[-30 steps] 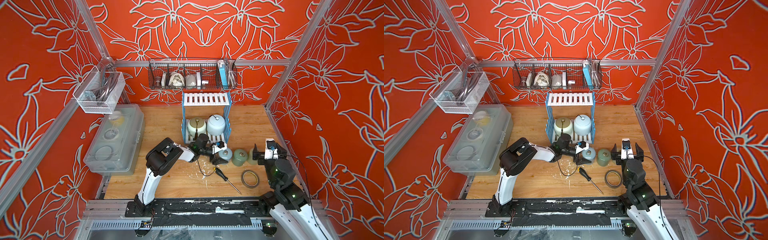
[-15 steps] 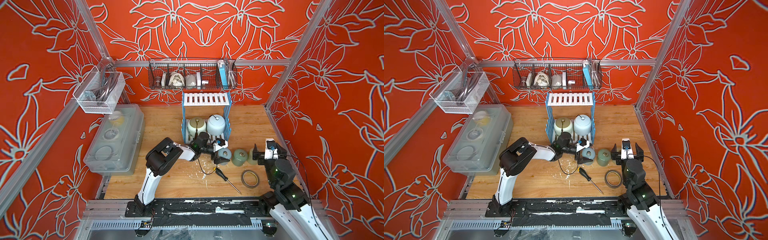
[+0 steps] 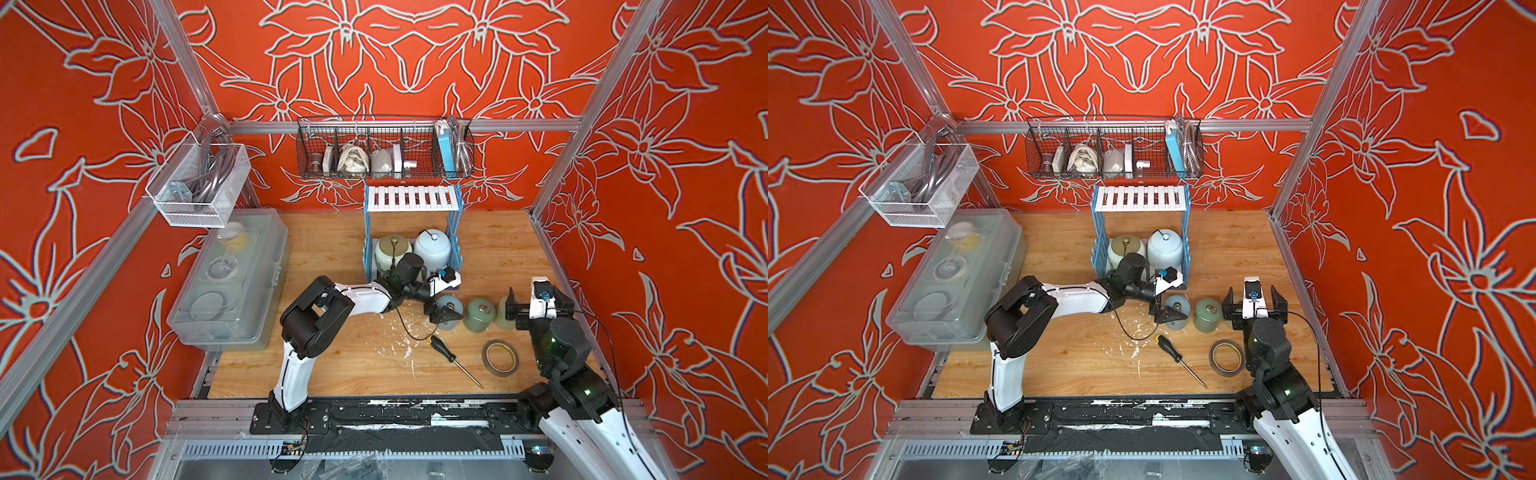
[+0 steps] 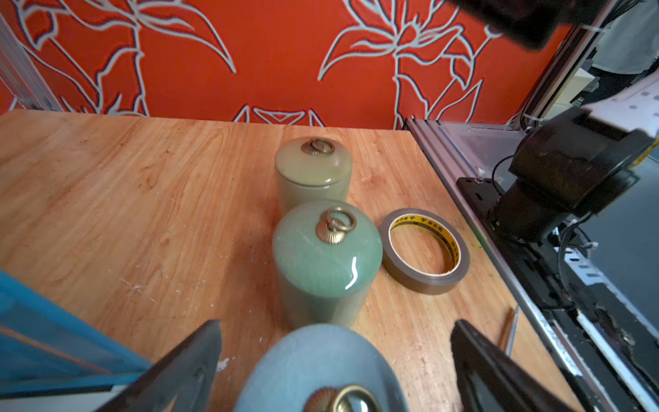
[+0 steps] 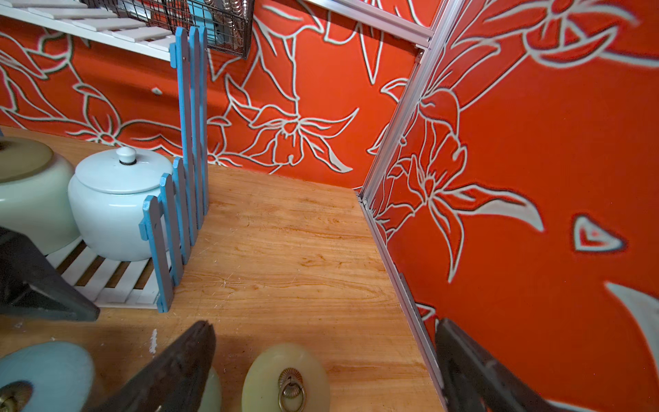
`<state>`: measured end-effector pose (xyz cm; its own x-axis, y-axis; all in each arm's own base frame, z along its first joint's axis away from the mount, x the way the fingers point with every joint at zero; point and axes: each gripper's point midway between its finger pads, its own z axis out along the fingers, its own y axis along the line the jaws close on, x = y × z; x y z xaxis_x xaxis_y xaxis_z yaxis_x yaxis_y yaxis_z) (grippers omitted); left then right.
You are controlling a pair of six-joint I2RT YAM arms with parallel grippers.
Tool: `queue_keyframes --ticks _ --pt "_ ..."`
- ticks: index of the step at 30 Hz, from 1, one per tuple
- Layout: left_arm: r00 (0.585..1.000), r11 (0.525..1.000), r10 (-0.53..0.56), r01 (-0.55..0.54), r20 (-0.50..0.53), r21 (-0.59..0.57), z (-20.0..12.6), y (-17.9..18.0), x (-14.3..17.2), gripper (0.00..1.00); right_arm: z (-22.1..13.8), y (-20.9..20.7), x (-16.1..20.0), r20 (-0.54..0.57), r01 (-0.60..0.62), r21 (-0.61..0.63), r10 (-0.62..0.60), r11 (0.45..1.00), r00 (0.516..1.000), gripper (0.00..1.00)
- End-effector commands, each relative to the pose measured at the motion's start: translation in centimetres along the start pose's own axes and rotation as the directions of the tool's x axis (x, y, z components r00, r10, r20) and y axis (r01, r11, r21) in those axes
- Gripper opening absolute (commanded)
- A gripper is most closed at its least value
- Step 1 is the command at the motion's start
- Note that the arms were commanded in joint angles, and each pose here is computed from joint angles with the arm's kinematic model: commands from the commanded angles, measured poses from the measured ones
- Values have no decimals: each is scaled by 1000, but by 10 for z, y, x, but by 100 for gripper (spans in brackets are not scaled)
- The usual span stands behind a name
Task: Remove the tea canisters from the shelf
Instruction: Place the tea canister at the center of the board, then pick up the tea canister from the shelf.
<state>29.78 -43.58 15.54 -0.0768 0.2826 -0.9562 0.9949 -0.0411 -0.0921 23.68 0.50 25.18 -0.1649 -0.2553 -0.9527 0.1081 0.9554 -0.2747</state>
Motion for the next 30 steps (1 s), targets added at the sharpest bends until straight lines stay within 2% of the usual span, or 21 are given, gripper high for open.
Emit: queue_keyframes --ticks 1,10,23,30 --pt "996 996 -70 73 -58 49 -14 -23 -14 99 0 -3 1 6 -7 17 7 1000 1000 99" --pt "975 988 -141 127 -174 -92 -43 -29 -28 99 1 0 2 3 -10 1 10 1000 1000 99" --pt "945 970 -197 150 -262 -190 -96 -60 -43 99 -1 1 0 11 -26 -8 26 1000 1000 99" --pt "934 920 -201 77 -294 -383 -134 -52 -48 99 -1 2 1 4 -30 -17 30 999 1000 99"
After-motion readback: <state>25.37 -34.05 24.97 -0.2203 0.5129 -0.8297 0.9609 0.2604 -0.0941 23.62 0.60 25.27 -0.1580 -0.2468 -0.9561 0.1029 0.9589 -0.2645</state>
